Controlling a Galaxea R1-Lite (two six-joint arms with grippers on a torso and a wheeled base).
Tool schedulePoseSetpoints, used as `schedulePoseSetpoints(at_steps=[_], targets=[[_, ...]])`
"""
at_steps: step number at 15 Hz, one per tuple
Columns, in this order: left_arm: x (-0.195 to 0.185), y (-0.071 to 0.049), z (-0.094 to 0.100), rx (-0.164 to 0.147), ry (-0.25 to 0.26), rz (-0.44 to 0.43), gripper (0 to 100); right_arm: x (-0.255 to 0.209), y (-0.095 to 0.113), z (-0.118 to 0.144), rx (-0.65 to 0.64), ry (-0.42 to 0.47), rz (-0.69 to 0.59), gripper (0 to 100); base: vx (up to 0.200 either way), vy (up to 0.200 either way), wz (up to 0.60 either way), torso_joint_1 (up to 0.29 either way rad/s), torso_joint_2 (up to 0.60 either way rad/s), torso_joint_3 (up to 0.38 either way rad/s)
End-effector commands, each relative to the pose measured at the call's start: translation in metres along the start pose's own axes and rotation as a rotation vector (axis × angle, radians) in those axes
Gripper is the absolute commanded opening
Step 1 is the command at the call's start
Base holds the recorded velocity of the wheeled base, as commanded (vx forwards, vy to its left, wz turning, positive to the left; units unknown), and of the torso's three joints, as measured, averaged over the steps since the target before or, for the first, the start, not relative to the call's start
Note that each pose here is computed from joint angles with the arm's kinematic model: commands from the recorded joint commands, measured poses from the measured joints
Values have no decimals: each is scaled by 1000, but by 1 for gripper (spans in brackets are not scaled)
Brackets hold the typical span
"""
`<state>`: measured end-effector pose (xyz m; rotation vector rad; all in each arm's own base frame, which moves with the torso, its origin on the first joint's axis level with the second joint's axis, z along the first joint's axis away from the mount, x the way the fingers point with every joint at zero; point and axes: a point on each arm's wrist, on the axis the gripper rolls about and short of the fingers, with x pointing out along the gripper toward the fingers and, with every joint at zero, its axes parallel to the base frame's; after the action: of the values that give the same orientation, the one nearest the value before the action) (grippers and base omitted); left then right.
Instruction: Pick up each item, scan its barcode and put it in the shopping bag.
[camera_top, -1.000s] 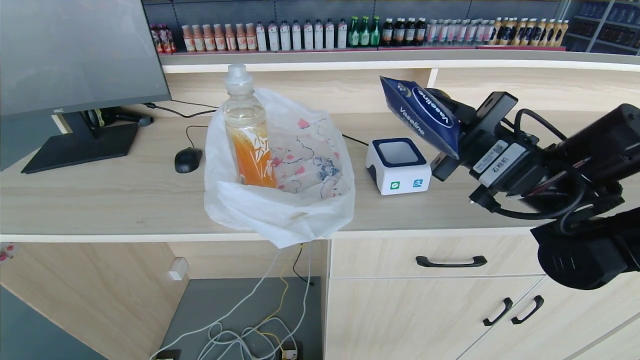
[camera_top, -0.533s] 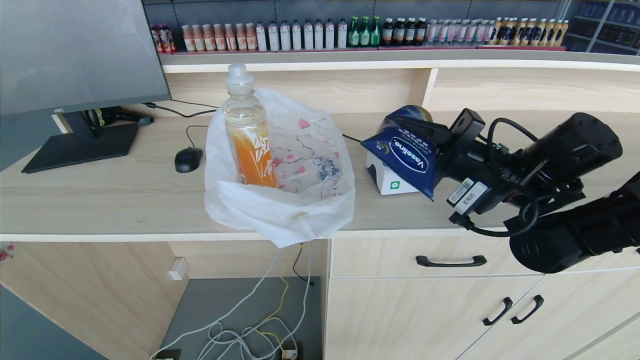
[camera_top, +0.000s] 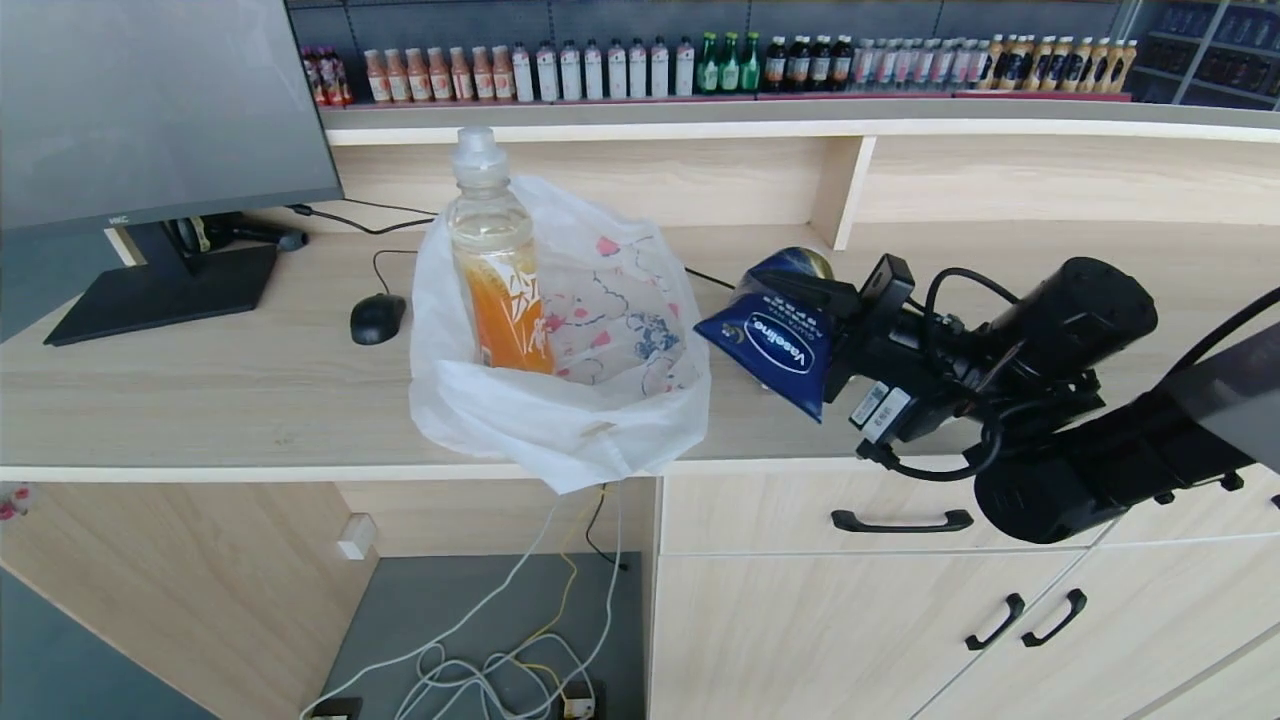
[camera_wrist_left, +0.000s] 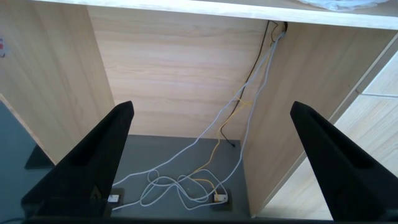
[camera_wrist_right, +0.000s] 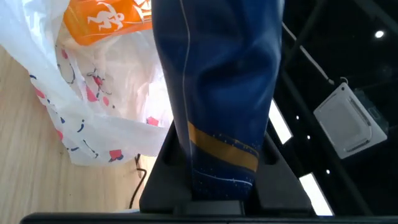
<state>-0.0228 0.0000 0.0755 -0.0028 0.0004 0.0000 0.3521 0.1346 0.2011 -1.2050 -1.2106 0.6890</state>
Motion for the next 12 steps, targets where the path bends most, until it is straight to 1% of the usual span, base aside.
schedulePoseSetpoints(at_steps=[1, 5, 9, 12], targets=[[0, 0, 0, 0, 0, 0, 100, -2, 4, -5, 4, 10, 6, 0, 0, 0, 0, 0, 0, 0], [0, 0, 0, 0, 0, 0, 100, -4, 10, -8, 14, 19, 15, 0, 0, 0, 0, 0, 0, 0], [0, 0, 0, 0, 0, -2, 100, -8, 21, -17, 29, 38, 30, 0, 0, 0, 0, 0, 0, 0], [0, 0, 0, 0, 0, 0, 100, -7, 22, -19, 28, 37, 27, 0, 0, 0, 0, 0, 0, 0]])
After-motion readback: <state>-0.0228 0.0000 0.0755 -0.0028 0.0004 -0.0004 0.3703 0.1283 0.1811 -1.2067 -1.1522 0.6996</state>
